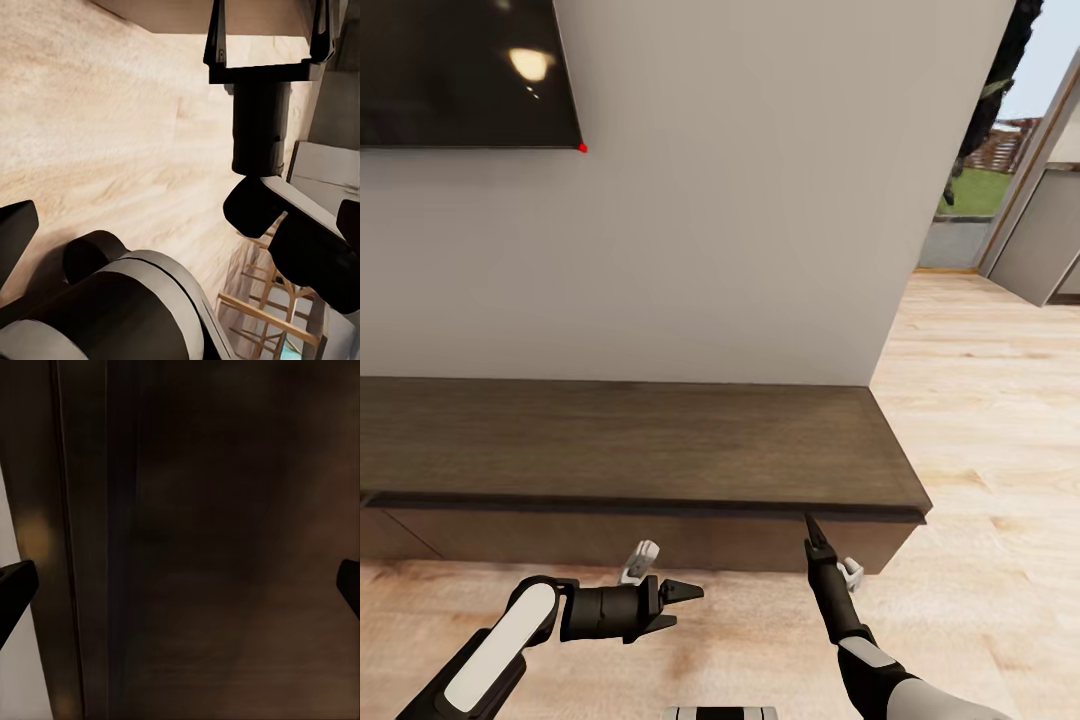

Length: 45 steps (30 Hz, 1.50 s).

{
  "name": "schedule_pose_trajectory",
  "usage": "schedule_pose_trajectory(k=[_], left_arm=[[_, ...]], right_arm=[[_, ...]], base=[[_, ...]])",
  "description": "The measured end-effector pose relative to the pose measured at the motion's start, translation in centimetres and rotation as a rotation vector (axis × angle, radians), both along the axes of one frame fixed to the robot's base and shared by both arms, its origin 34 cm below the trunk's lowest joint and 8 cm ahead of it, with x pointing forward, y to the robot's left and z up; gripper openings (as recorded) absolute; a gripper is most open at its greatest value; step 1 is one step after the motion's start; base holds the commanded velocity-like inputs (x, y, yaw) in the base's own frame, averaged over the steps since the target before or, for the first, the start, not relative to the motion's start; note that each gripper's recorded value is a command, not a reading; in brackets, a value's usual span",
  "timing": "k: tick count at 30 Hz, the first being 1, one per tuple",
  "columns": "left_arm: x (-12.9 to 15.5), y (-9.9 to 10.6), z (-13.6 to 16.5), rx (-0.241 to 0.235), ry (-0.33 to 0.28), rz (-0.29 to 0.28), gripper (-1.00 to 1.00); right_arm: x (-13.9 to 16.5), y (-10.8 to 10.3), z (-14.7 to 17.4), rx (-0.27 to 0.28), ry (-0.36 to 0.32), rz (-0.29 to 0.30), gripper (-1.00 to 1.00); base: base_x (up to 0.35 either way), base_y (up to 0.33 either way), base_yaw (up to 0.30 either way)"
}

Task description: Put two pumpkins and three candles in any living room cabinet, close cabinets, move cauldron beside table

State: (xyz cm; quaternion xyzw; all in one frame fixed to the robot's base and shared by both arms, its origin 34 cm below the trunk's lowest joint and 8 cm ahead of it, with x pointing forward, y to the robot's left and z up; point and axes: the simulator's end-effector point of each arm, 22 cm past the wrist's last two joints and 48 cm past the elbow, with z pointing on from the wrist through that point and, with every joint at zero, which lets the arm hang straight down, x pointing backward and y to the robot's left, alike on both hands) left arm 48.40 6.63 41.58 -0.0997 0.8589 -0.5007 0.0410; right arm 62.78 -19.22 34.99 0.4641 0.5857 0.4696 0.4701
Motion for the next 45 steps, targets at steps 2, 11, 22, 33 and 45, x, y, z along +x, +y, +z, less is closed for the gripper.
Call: schedule_pose_trajectory(k=[2, 11, 22, 33, 45], left_arm=[[0.0, 0.0, 0.0, 0.0, 0.0, 0.0, 1.0], [0.0, 0.0, 0.0, 0.0, 0.0, 0.0, 1.0], [0.0, 0.01, -0.01, 0.001, 0.0, 0.0, 1.0], [0.0, -0.01, 0.0, 0.0, 0.0, 0.0, 1.0], [0.0, -0.03, 0.01, -0.001, 0.0, 0.0, 1.0]], right_arm=[[0.01, 0.06, 0.03, -0.001, -0.001, 0.003, 1.0], [0.0, 0.87, 0.83, -0.01, -0.039, 0.041, 1.0], [-0.05, 1.01, 0.87, -0.012, -0.042, 0.047, 1.0], [-0.06, 1.01, 0.85, -0.013, -0.041, 0.047, 1.0], [-0.07, 0.99, 0.84, -0.013, -0.041, 0.047, -1.0]], base=[[0.009, 0.003, 0.0], [0.001, 0.0, 0.0], [0.025, 0.0, 0.0], [0.02, 0.0, 0.0], [0.018, 0.0, 0.0]])
